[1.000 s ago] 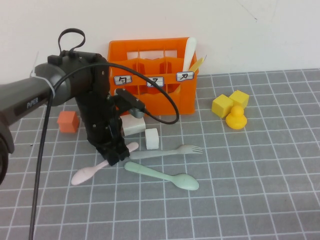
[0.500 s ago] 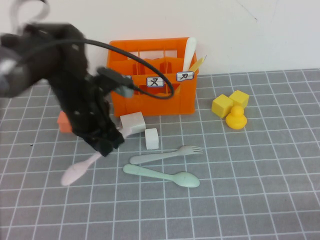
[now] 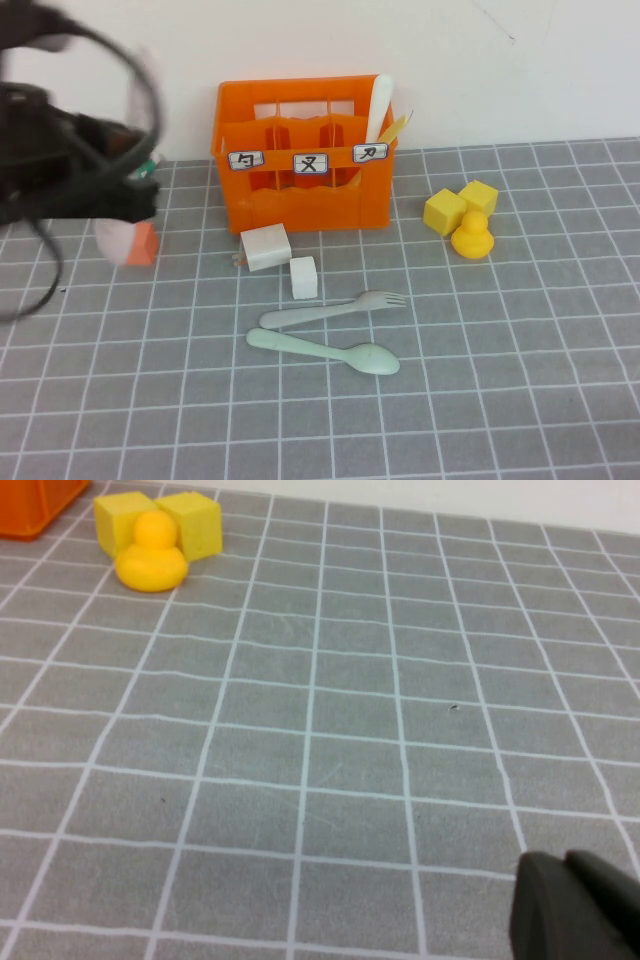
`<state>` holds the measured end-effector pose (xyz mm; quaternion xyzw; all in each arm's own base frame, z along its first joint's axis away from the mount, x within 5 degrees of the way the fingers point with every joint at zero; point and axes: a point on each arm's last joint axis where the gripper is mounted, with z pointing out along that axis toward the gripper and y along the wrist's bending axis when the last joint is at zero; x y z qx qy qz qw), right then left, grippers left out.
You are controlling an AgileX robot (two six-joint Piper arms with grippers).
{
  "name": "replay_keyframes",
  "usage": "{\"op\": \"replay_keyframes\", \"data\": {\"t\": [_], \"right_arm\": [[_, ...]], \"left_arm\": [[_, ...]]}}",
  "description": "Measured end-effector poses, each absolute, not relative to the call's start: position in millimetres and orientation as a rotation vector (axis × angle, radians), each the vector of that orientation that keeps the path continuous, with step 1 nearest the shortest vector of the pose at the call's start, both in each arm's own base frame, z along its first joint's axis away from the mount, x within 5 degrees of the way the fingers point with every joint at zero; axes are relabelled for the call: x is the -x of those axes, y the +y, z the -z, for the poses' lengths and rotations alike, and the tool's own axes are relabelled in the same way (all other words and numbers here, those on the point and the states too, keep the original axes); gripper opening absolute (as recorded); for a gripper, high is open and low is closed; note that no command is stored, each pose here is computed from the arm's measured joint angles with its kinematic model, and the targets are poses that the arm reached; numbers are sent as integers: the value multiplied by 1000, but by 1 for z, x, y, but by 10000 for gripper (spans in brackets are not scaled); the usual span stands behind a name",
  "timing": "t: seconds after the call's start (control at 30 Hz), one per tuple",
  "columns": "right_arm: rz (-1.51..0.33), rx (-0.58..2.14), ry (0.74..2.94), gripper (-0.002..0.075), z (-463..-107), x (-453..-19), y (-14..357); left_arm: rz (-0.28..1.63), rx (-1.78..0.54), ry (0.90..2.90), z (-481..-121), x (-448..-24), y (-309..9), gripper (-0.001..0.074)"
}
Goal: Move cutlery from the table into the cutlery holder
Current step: Place the spoon on the box
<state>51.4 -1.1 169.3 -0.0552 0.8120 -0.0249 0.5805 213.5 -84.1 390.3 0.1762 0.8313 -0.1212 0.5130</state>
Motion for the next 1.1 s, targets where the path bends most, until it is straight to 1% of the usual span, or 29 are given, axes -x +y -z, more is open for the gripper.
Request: {"op": "replay_keyframes", "data": {"t": [0.1,0.2,0.3,0.47,0.67,0.8,0.97,1.1], "right_arm": [[58,129,1898,-3,-169,-51,-1],[56,126,1898,-3,-169,-51,-1],[50,118,1898,-3,-169,-51,-1],[46,112,1899,-3,-169,-51,-1],[46,112,1898,-3,-169,-51,-1],[46,112,1898,-3,-169,-51,-1],[46,112,1898,-3,-169,-51,-1],[46,112,1898,-3,-169,-51,-1]], "left_arm": [[291,-363,1839,-391,-200,-77,121],[291,-318,1763,-380,-199,-74,121],[283,-286,1725,-367,-208,-75,121],[257,-227,1616,-356,-235,-80,121],[256,-111,1428,-341,-276,-87,121],[315,-74,1387,-327,-302,-98,121],[338,-145,1391,-312,-335,-115,120],[376,-145,1406,-302,-361,-127,119]]}}
